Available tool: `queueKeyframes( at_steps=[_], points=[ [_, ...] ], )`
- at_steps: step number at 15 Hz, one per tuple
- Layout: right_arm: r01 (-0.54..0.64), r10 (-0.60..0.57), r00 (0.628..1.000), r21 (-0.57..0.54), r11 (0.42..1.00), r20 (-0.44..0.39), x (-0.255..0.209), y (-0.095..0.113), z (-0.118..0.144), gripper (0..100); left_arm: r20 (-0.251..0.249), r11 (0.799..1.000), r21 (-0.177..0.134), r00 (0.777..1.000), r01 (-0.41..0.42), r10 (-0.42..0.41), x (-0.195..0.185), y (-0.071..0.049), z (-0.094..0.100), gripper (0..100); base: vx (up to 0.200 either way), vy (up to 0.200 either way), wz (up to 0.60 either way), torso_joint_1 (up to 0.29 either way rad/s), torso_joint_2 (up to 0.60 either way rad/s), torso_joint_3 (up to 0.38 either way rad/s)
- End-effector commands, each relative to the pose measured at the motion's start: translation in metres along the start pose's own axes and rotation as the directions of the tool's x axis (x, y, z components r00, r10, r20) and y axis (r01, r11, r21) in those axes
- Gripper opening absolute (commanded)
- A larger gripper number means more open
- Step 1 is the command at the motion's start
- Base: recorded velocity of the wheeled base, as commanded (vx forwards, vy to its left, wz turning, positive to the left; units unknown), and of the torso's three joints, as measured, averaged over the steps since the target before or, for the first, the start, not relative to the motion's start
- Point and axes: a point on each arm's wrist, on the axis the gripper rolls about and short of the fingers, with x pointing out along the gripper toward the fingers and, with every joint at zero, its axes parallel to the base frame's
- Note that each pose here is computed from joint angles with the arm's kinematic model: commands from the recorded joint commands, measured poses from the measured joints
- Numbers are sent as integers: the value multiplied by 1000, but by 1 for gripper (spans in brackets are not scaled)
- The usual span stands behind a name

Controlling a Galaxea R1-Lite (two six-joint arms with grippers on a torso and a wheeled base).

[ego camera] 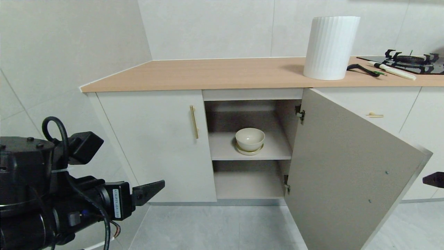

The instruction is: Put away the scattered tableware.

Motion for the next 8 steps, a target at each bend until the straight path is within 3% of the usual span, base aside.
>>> queueKeyframes(
  at_steps=[1,8],
  points=[
    [8,-8,999,-3,1000,-34,23,8,-2,100,-1,1000,-1,1000,0,0,0,0,0,100,0,0,0,0,0,0],
    [-29,30,998,16,999,-50,35,24,-5,100,1,1000,-1,1000,0,0,0,0,0,100,0,0,0,0,0,0]
  ],
)
